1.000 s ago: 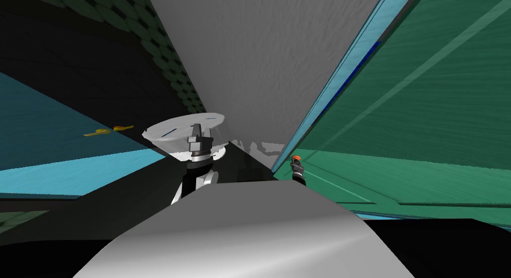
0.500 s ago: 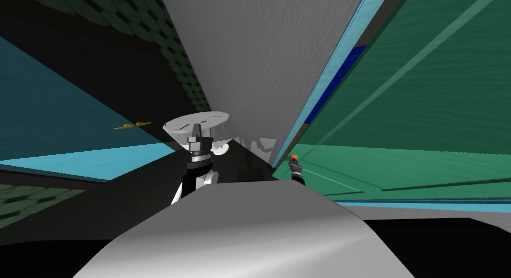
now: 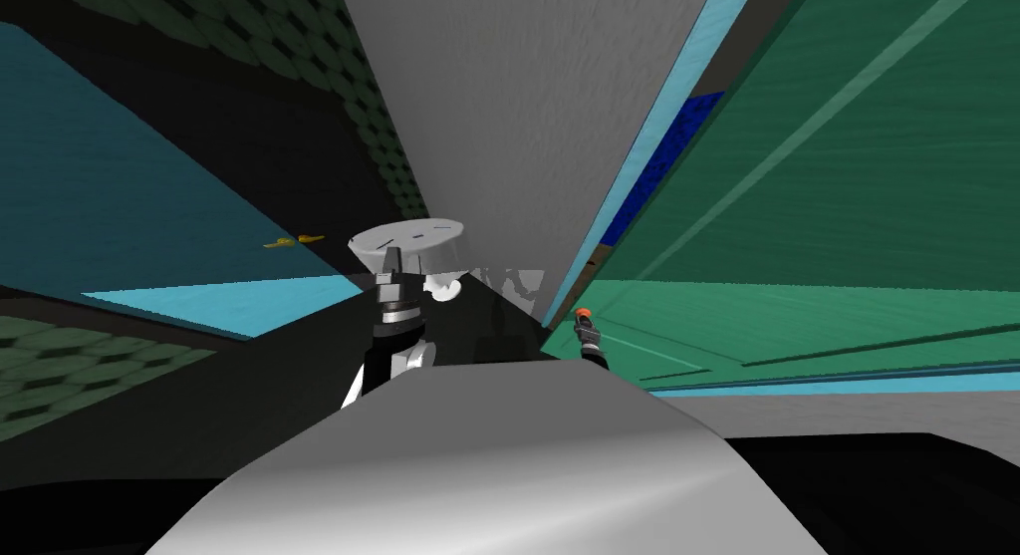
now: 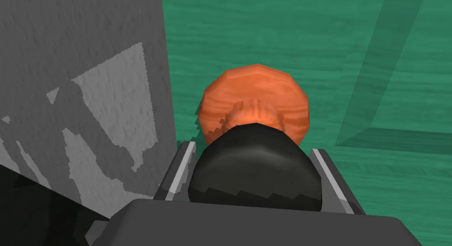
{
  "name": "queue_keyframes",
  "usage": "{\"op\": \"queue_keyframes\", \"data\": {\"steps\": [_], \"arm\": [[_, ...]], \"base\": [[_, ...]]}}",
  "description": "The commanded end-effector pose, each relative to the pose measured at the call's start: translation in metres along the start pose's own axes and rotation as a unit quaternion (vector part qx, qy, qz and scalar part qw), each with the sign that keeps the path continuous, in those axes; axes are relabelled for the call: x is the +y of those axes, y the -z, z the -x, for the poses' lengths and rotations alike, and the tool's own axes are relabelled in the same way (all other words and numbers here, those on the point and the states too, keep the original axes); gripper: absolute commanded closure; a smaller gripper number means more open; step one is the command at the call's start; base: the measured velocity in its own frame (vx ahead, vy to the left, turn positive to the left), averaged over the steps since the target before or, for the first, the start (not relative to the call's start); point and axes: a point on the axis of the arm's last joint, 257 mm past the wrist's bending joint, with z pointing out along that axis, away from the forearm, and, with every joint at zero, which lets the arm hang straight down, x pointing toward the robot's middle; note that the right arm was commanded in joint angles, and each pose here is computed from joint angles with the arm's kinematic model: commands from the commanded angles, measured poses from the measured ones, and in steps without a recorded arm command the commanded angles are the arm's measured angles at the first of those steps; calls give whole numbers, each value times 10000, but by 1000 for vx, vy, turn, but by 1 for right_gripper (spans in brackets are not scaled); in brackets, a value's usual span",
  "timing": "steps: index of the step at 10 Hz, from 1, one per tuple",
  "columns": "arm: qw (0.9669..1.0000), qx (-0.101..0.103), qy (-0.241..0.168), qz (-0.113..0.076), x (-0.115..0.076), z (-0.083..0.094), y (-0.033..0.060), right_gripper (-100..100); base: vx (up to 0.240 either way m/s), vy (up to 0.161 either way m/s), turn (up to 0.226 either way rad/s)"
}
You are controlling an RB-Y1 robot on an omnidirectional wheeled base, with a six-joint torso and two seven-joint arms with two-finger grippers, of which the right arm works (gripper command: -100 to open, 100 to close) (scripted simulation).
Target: Pull the door open
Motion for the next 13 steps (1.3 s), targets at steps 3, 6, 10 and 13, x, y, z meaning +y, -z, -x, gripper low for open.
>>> {"op": "queue_keyframes", "data": {"steps": [3,6,10,13], "arm": [[9990,4,-14,-436,-189,-7,106,100],[9981,-44,-6,-619,-265,35,186,100],[9950,-4,-2,-999,-366,5,316,100],[9918,6,-15,-1277,-441,-8,424,100]], "base": [[-267,-15,70],[-178,-13,48],[-233,-47,82],[-233,-42,75]]}}
